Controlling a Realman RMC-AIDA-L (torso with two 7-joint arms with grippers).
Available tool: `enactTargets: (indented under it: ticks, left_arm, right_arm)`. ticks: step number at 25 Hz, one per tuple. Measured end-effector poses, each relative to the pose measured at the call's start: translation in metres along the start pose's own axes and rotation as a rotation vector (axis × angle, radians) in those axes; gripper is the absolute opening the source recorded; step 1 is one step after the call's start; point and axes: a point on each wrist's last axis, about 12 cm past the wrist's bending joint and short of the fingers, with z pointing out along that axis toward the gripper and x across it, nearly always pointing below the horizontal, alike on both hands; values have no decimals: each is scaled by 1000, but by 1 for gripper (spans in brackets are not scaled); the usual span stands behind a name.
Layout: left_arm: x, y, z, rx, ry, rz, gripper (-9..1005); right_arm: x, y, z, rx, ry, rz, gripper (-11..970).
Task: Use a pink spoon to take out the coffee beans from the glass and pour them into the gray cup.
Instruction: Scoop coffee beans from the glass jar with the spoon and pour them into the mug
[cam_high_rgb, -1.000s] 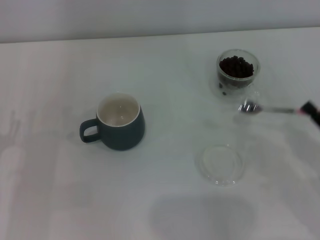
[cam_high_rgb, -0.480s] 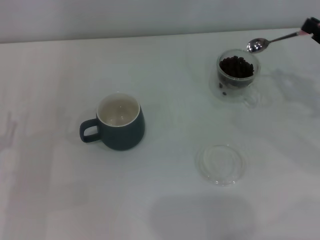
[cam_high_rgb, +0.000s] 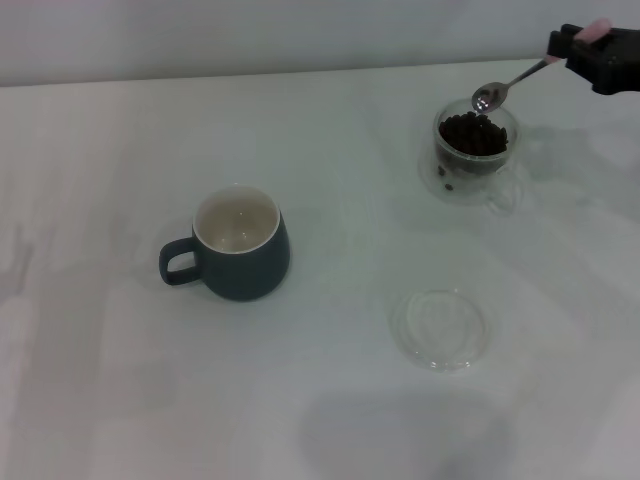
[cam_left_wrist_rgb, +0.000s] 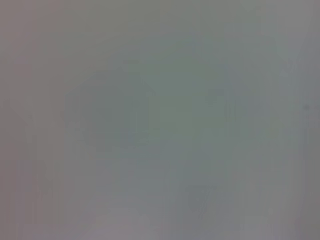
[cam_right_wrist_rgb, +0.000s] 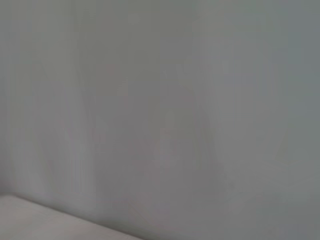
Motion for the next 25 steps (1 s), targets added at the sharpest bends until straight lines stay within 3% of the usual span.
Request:
enactTargets:
  ticks: [12,25]
  left_arm:
    - [1,-1,2,3,12,2,850]
    - [4,-2,2,6,34,5,850]
  right_arm:
    - [-2,1,18,15,103,-68,176]
    - [15,0,21,38,146,-5,184]
